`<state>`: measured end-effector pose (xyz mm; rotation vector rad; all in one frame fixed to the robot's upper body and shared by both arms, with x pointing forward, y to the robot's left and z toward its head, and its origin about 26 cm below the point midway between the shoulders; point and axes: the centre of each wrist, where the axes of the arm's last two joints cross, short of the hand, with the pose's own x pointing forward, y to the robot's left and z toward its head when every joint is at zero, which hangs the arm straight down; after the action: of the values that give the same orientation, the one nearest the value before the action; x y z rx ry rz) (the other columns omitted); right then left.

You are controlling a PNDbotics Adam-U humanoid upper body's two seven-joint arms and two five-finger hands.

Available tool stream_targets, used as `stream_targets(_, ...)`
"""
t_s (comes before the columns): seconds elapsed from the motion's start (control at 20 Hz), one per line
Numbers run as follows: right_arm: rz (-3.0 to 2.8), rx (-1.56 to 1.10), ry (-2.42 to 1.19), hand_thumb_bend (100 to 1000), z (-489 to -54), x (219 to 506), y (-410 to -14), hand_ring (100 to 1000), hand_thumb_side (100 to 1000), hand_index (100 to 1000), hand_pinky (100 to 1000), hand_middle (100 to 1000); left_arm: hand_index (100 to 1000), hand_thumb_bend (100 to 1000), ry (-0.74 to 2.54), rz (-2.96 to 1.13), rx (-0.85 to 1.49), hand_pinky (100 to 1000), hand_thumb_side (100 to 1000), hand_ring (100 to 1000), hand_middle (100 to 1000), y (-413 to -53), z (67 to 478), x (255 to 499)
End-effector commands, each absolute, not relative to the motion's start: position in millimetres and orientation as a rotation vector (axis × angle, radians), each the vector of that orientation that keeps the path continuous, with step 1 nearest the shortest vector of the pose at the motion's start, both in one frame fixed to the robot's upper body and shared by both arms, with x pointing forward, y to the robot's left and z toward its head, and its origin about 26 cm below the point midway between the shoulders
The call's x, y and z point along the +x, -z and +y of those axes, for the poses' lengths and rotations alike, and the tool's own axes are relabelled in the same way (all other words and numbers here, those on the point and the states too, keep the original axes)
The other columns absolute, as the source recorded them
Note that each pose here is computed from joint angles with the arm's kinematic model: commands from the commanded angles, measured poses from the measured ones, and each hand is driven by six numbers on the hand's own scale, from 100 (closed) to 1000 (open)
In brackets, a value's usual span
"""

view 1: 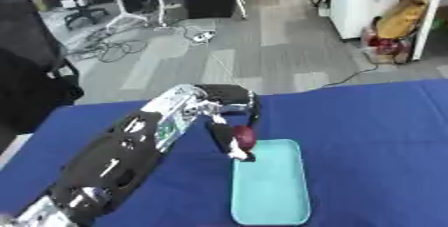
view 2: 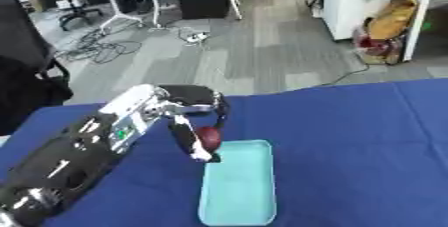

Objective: Pick up objects on the table and place them in the box.

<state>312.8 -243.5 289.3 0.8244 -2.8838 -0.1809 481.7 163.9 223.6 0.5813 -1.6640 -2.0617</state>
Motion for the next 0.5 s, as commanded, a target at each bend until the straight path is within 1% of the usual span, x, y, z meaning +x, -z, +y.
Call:
stream_targets(0.05, -2.906, 0.855, 0.163, 100, -241.2, 309.3, -299.1, 397, 888, 601, 351, 439, 313, 231, 2.094, -1.691, 0.585, 100, 468, 100, 100, -233.7, 160.1, 483.3)
stream_targets(0.15, -2.905, 0.858, 0.165, 100, -240.8, 309.3, -299.6, 397, 888, 601, 351, 438, 325, 228, 2.104, -1.696, 0.568, 100, 465, 100, 100, -231.6, 158.6, 483.7)
stream_targets(0.2, -2.904, 0.86, 0.166, 100, -240.7, 309.3, -299.8, 397, 888, 601, 351, 438, 346, 228, 2.107, -1.702, 0.561, 100, 452, 100, 100, -231.2, 158.0, 483.8)
stream_targets(0.25, -2.904, 0.86, 0.166, 100, -240.6, 309.3, -300.0, 397, 888, 601, 351, 438, 414, 198, 2.111, -1.71, 0.554, 100, 470, 100, 177, -231.0, 157.6, 483.7)
stream_targets(0.3, -2.904, 0.861, 0.166, 100, -240.5, 309.3, -300.1, 397, 888, 601, 351, 438, 486, 197, 2.114, -1.725, 0.548, 100, 523, 100, 264, -231.2, 157.2, 483.4)
stream_targets(0.35, -2.903, 0.862, 0.166, 100, -240.4, 309.3, -300.3, 397, 889, 600, 351, 438, 593, 244, 2.119, -1.741, 0.541, 100, 611, 226, 409, -231.4, 157.0, 483.0)
stream_targets(0.4, -2.903, 0.862, 0.166, 100, -240.4, 309.3, -300.4, 397, 889, 600, 351, 438, 680, 271, 2.13, -1.756, 0.535, 100, 688, 356, 520, -231.5, 157.2, 482.5)
stream_targets(0.45, -2.903, 0.862, 0.166, 100, -240.4, 309.2, -300.4, 397, 889, 601, 351, 438, 741, 296, 2.143, -1.767, 0.531, 100, 763, 445, 598, -231.7, 157.7, 482.1)
stream_targets(0.5, -2.903, 0.861, 0.165, 100, -240.4, 309.2, -300.4, 397, 888, 600, 351, 438, 783, 308, 2.155, -1.774, 0.53, 100, 830, 474, 641, -231.9, 158.4, 481.8)
